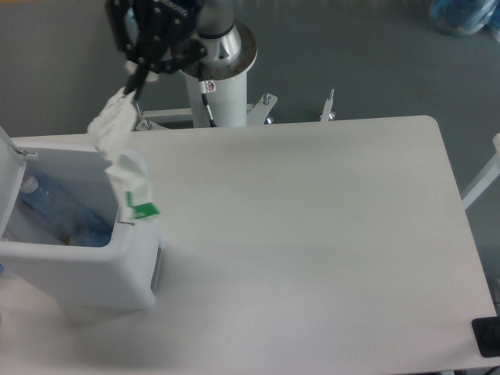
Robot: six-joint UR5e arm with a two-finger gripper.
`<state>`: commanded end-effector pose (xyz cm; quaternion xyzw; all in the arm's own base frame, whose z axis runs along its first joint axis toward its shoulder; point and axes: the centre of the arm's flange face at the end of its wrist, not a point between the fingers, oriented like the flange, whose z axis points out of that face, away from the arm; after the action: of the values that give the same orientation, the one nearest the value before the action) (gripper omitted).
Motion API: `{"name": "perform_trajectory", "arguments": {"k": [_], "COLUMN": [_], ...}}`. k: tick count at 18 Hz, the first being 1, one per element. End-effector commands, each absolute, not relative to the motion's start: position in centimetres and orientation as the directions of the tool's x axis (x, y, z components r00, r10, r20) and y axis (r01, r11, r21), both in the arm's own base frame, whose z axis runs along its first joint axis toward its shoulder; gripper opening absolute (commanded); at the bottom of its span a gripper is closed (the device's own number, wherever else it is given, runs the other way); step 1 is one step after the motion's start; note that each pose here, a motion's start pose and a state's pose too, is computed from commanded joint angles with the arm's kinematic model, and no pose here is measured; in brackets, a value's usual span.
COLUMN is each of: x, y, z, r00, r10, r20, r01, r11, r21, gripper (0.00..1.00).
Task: Place the trash in the trash can
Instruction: 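Lower the bag into the bin and release it, then push the bag down into the bin with the gripper fingers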
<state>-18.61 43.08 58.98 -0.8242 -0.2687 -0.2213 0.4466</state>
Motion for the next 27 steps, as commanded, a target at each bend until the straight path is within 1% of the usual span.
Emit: {"name": "perform_trajectory", "arguments": {"k": [3,8,11,14,17,20,24,27], "x": [-17.7,-16.7,-16.2,-15.6,-15.0,-14.8,-13.9,-13.4], "y": [44.3,45.1,45.5,46.2,47.5,49.1,50.5,51.1], "z": [57.0,55.5,54.9,54.0,53.0,52.8,51.5,51.0], "r00": [0.756,0.794,0.857,0.899,0.935,0.948,0.969,0.972], "r10": [0.235,0.205,0.201,0.202,0.141,0.108,0.089,0.079], "r20": [0.610,0.572,0.474,0.389,0.325,0.300,0.229,0.223], "r01": [0.634,0.580,0.495,0.426,0.335,0.293,0.223,0.210], "r11": [-0.496,-0.537,-0.574,-0.613,-0.652,-0.668,-0.709,-0.721], "r21": [-0.594,-0.613,-0.653,-0.666,-0.680,-0.684,-0.669,-0.660], "gripper": [0.00,0.00,0.00,0.00,0.00,0.00,0.00,0.00]}}
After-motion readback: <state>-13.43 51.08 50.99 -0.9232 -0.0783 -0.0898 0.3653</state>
